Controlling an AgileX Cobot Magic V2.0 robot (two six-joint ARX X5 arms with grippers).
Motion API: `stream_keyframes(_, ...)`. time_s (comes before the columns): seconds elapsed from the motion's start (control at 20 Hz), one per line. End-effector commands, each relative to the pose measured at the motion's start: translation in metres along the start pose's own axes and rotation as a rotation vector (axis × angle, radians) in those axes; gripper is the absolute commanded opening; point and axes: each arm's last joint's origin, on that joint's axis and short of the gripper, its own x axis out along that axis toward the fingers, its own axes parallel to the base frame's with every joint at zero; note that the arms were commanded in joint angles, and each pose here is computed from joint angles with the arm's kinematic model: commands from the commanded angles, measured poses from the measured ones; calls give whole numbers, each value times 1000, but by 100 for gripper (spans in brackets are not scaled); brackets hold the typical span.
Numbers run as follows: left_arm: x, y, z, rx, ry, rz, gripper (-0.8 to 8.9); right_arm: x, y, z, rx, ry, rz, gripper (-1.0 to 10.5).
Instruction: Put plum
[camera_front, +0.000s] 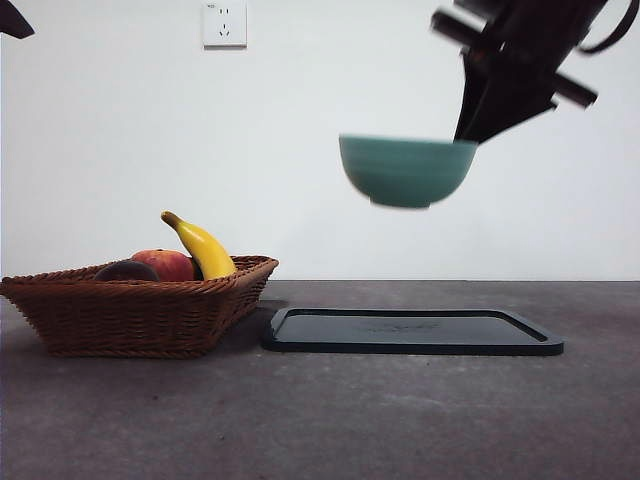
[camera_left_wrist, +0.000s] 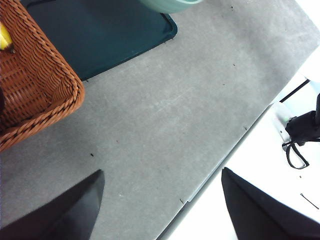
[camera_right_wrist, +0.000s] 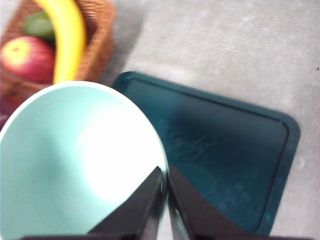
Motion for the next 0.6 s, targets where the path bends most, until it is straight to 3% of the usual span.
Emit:
stream_keyframes(0.05, -1, -1, 3, 26, -6, -5, 370, -24, 10, -1, -42, -14, 23, 11)
stream_keyframes(0.35, -1, -1, 3, 26, -6, -5, 370, -56, 30, -34, -112, 50, 57, 11)
stream_keyframes(0.6, -1, -1, 3, 26, -6, -5, 370, -27, 34, -73, -143, 121, 63, 11)
